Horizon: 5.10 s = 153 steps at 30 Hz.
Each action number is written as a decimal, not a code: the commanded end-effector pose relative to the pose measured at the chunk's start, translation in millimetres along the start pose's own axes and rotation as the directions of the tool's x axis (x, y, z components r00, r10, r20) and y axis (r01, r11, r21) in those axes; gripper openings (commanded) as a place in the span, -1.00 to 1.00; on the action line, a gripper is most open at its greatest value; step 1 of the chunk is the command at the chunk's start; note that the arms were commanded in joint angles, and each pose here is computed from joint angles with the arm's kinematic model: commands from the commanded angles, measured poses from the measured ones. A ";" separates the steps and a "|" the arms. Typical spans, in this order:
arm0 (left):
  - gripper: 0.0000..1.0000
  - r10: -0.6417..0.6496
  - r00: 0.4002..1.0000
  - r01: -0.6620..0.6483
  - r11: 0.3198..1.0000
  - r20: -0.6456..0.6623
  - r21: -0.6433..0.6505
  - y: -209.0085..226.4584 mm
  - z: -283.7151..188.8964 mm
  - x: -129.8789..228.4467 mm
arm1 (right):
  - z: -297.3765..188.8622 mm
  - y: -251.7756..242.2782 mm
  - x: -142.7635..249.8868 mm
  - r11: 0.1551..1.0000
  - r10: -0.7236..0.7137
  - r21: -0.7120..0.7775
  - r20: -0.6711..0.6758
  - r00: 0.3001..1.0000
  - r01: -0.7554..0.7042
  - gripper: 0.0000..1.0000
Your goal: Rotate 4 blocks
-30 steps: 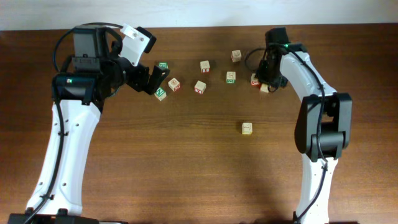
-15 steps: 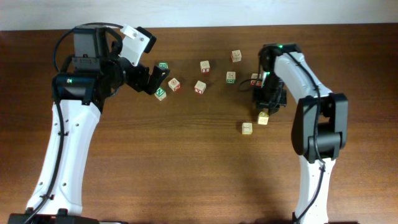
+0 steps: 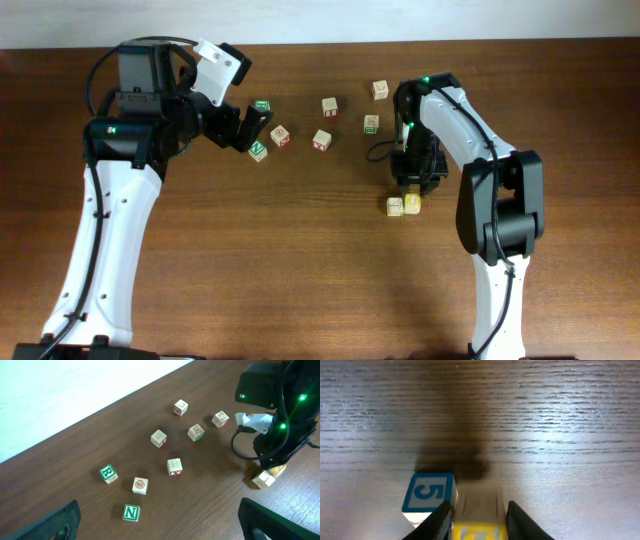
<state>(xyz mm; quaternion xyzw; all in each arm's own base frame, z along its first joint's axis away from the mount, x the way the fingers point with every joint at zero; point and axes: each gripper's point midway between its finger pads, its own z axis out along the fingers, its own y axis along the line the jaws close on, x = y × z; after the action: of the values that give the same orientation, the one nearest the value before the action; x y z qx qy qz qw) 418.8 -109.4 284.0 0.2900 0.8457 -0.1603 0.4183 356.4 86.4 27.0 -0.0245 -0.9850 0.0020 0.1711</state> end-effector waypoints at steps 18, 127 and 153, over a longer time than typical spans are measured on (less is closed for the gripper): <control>0.98 0.017 1.000 -0.018 1.000 0.021 0.011 -1.3 -1.8 -8.2 | -63.4 30.7 -25.5 0.994 -0.072 -0.063 0.218 0.973 0.088 -0.22; 0.98 0.017 1.000 -0.018 1.000 0.021 0.011 -1.3 -1.8 -8.2 | -32.7 206.4 -54.9 0.893 -0.312 -0.179 0.417 0.854 0.414 0.34; 0.98 0.017 1.000 -0.018 1.000 0.021 0.011 -1.3 -1.8 -8.2 | -29.7 315.5 -97.6 0.762 -0.367 -0.134 0.716 0.594 0.633 0.55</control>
<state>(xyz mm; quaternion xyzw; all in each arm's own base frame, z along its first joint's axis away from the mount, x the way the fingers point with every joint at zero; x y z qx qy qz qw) 418.8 -109.5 284.1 0.2903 0.8456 -0.1604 0.4184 478.0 386.5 31.7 0.2119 -0.9288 -0.2295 -0.1992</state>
